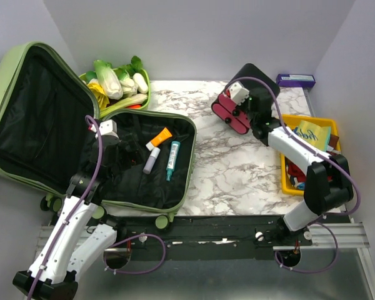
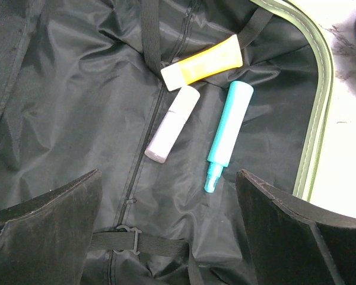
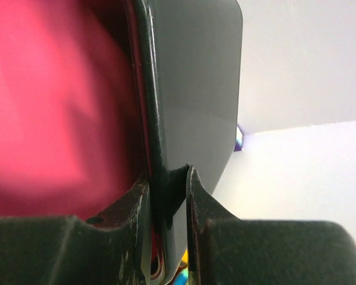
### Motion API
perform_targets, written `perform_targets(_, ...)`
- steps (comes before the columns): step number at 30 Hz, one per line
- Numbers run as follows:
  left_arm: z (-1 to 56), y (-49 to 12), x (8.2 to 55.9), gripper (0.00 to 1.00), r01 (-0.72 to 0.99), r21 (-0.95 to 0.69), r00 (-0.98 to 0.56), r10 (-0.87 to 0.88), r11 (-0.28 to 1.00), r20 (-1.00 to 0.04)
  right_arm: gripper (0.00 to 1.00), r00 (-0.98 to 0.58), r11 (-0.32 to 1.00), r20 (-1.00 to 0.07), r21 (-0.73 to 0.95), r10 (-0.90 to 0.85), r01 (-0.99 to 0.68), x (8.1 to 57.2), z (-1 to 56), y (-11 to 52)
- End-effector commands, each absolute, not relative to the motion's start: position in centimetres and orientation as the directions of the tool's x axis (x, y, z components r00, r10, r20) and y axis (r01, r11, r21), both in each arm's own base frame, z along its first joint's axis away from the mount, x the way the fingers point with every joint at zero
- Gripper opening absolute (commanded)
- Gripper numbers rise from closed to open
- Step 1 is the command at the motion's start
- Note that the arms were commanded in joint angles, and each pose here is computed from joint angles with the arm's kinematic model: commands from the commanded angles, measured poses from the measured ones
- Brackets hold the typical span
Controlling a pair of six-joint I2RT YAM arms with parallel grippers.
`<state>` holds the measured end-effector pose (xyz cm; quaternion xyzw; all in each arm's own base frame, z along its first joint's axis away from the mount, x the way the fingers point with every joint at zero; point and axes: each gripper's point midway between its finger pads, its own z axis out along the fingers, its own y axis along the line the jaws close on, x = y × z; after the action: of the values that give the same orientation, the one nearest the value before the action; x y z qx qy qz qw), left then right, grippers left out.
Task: Open, take out, and arrange the luggage
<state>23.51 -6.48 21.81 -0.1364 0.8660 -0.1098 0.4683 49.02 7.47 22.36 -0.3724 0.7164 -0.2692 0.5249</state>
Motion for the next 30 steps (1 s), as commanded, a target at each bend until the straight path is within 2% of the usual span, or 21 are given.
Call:
perform_targets(1,22.3,-6.9,23.4,0.99,-0.108,-0.347,-0.509,-0.352,0.932,-0.785,0.06,-0.372,0.704,-0.598,-0.585,-0.709,-0.402,42.6,15.1,12.2)
perform_targets(2,22.2,-7.0,23.4,0.99,-0.102,-0.350,-0.513,-0.351,0.931,-0.784,0.07,-0.444,0.711,-0.555,-0.565,-0.703,-0.419,40.8,13.7,11.9)
perform_targets(5,22.3,-7.2,23.1,0.99,-0.086,-0.363,-0.511,-0.354,0.928,-0.783,0.08,-0.525,0.709,-0.485,-0.568,-0.699,-0.419,37.8,11.9,12.0)
perform_targets(8,22.3,-7.4,22.9,0.99,-0.076,-0.369,-0.514,-0.354,0.926,-0.781,0.10,-0.548,0.662,-0.406,-0.617,-0.731,-0.426,35.3,11.1,12.2)
perform_targets(10,22.2,-7.5,22.8,0.99,-0.072,-0.374,-0.520,-0.355,0.924,-0.777,0.12,-0.548,0.652,-0.398,-0.637,-0.736,-0.412,34.5,11.3,12.3)
perform_targets(12,22.1,-7.8,22.6,0.99,-0.063,-0.382,-0.529,-0.355,0.922,-0.771,0.13,-0.554,0.632,-0.379,-0.672,-0.741,-0.386,34.2,11.8,11.6)
perform_targets(16,22.0,-7.9,22.4,0.99,-0.055,-0.394,-0.530,-0.361,0.918,-0.767,0.01,-0.531,0.580,-0.361,-0.744,-0.766,-0.331,34.7,14.4,10.7)
perform_targets(20,22.0,-8.0,22.3,0.99,-0.050,-0.402,-0.527,-0.366,0.914,-0.767,0.01,-0.508,0.510,-0.330,-0.817,-0.796,-0.270,35.8,17.5,9.9)
perform_targets(22,22.0,-8.0,22.3,0.99,-0.049,-0.400,-0.527,-0.364,0.915,-0.768,0.01,-0.487,0.473,-0.297,-0.832,-0.821,-0.291,35.9,18.4,10.0)
perform_targets(25,22.0,-7.8,22.3,0.99,-0.057,-0.396,-0.522,-0.365,0.917,-0.771,0.01,-0.520,0.370,-0.174,-0.880,-0.836,-0.300,35.3,19.4,8.5)
perform_targets(26,22.1,-7.8,22.4,0.99,-0.057,-0.396,-0.519,-0.366,0.916,-0.772,0.01,-0.538,0.319,-0.093,-0.883,-0.838,-0.343,34.6,19.7,7.8)
perform_targets(30,22.2,-7.9,22.6,0.99,-0.052,-0.400,-0.511,-0.368,0.915,-0.776,0.02,-0.539,0.242,0.038,-0.865,-0.842,-0.439,33.4,18.5,7.2)
